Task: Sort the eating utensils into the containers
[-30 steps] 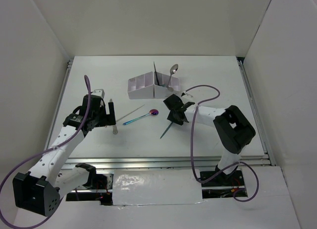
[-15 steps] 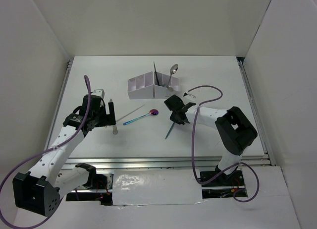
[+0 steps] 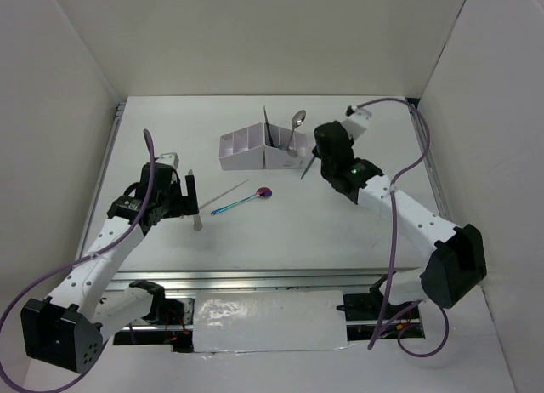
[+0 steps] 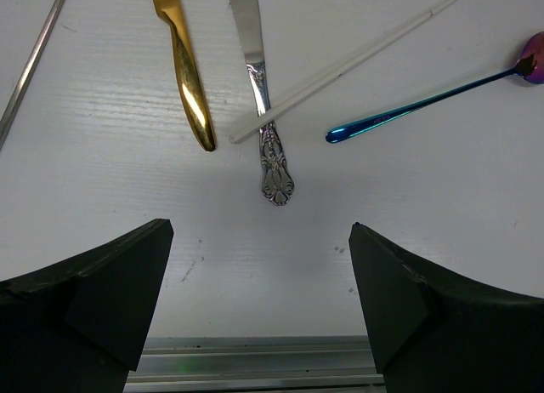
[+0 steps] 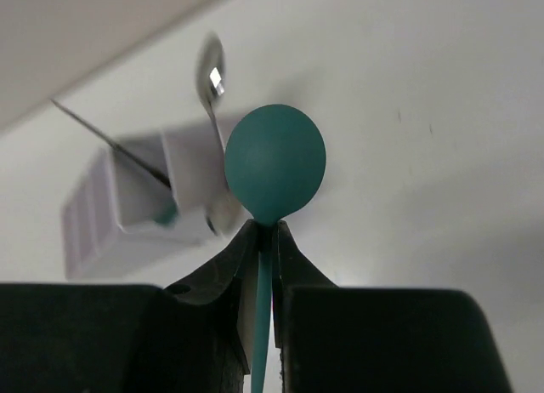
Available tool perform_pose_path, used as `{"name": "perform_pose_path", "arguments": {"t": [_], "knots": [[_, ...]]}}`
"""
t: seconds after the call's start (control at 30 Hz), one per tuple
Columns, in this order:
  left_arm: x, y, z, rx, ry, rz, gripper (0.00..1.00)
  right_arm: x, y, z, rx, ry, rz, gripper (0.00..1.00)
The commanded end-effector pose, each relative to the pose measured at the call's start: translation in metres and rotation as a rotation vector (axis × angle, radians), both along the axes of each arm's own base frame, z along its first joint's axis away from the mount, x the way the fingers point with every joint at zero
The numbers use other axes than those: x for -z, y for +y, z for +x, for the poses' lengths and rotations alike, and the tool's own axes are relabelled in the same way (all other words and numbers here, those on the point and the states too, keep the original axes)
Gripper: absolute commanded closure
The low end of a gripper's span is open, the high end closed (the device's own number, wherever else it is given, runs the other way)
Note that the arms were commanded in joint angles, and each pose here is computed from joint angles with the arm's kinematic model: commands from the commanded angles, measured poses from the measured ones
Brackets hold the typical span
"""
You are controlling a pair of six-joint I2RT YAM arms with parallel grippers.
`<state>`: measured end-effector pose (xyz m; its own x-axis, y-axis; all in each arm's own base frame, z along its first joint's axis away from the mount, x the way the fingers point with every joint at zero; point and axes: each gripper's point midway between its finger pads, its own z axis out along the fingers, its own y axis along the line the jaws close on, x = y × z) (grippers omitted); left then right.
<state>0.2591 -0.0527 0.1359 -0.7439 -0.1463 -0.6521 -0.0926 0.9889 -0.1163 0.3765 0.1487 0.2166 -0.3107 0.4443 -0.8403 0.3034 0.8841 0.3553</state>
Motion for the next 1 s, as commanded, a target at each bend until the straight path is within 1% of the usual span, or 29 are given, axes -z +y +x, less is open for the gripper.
{"name": "perform_pose_path", "arguments": {"t": [0.0, 0.03, 0.07, 0.13, 0.17, 0.2, 0.27, 0.33, 0.37, 0.4, 0.5, 0.6, 0.8, 0.97], "knots": [[-0.013, 0.001, 0.005, -0.025, -0.051, -0.021, 0.01, -0.109, -0.018, 0.046, 0.100, -0.332, -0.022, 1.00], [-0.014, 0.001, 0.005, -0.028, -0.055, -0.020, 0.01, -0.120, -0.019, 0.054, 0.101, -0.362, -0.063, 1.00], [-0.013, 0.002, 0.004, -0.030, -0.052, -0.020, 0.01, -0.134, -0.014, 0.070, 0.113, -0.411, -0.055, 1.00], [-0.013, 0.001, 0.004, -0.029, -0.050, -0.021, 0.01, -0.144, -0.010, 0.087, 0.120, -0.450, -0.110, 1.00], [-0.012, 0.002, 0.004, -0.033, -0.048, -0.019, 0.01, -0.136, -0.002, 0.104, 0.124, -0.458, -0.128, 1.00], [-0.013, 0.001, 0.004, -0.032, -0.050, -0.022, 0.01, -0.149, 0.001, 0.112, 0.134, -0.485, -0.147, 1.00], [-0.011, 0.003, 0.004, -0.040, -0.046, -0.019, 0.01, -0.157, 0.007, 0.125, 0.145, -0.537, -0.150, 1.00], [-0.010, 0.002, 0.003, -0.038, -0.042, -0.020, 0.01, -0.144, 0.019, 0.141, 0.130, -0.536, -0.192, 1.00], [-0.008, 0.002, 0.003, -0.038, -0.035, -0.020, 0.01, -0.152, 0.021, 0.146, 0.137, -0.574, -0.183, 1.00], [-0.009, 0.002, 0.003, -0.043, -0.034, -0.018, 0.01, -0.135, 0.026, 0.156, 0.129, -0.550, -0.232, 1.00], [-0.007, 0.004, 0.004, -0.051, -0.031, -0.007, 0.01, -0.114, 0.036, 0.174, 0.126, -0.522, -0.286, 1.00], [-0.007, 0.006, 0.005, -0.058, -0.029, -0.001, 0.01, -0.098, 0.044, 0.183, 0.103, -0.503, -0.313, 1.00], [-0.005, 0.006, 0.006, -0.059, -0.022, 0.004, 0.01, -0.056, 0.053, 0.186, 0.064, -0.440, -0.329, 1.00], [-0.005, 0.006, 0.005, -0.062, -0.017, 0.004, 0.01, -0.027, 0.061, 0.183, 0.032, -0.392, -0.310, 1.00]]}}
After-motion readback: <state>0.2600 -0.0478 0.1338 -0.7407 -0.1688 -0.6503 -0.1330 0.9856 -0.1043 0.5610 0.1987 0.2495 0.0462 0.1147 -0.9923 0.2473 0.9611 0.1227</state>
